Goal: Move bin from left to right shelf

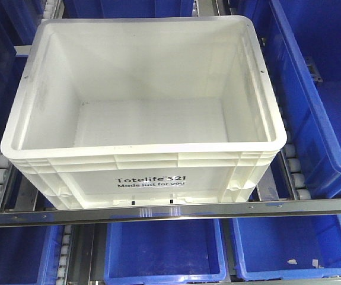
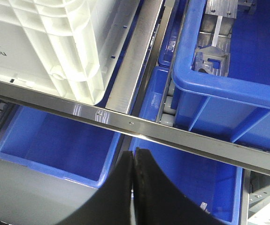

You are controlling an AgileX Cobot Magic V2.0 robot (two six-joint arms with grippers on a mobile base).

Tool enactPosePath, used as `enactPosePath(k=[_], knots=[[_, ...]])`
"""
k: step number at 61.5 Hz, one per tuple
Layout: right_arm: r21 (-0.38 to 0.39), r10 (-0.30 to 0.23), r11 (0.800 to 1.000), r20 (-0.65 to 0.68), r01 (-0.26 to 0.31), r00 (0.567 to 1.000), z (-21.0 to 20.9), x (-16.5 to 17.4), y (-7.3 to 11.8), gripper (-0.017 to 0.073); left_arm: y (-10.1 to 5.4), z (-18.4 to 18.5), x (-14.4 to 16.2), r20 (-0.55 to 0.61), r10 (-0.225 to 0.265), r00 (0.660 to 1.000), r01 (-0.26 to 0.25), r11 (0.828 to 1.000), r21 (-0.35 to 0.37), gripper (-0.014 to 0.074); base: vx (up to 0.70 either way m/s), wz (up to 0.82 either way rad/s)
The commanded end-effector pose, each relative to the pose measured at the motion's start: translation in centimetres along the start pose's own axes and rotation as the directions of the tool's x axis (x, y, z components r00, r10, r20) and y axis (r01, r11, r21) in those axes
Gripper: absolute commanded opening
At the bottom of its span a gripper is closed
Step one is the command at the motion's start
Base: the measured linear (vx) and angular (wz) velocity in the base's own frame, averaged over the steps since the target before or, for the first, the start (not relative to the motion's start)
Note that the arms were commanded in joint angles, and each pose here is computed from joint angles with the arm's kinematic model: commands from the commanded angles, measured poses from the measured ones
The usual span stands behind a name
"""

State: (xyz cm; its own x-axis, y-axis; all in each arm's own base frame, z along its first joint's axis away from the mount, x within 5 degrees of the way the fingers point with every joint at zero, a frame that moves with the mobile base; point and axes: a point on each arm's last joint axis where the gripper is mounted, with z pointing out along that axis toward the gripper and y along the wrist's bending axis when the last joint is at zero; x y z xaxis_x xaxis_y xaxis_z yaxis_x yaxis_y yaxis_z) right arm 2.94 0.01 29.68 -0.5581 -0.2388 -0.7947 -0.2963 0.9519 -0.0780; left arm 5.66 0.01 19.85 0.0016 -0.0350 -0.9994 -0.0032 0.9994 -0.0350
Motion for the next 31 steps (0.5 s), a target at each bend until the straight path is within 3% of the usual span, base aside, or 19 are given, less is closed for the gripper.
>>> enactPosePath(k=[1,31], knots=[[0.010,-0.006,1.000,0.065,0.005,0.998,-0.40,-1.08,-0.11,-0.0008,-0.02,-0.26,-1.59,0.134,-0.003,0.991,0.003,1.000,-0.001,-0.0009,0.00,0.00],[0.010,-0.005,1.000,0.054,0.005,0.999,-0.39,-0.98,-0.12,-0.0008,0.06,-0.27,-1.65,0.141,-0.001,0.990,0.003,1.000,-0.015,-0.0008,0.00,0.00]])
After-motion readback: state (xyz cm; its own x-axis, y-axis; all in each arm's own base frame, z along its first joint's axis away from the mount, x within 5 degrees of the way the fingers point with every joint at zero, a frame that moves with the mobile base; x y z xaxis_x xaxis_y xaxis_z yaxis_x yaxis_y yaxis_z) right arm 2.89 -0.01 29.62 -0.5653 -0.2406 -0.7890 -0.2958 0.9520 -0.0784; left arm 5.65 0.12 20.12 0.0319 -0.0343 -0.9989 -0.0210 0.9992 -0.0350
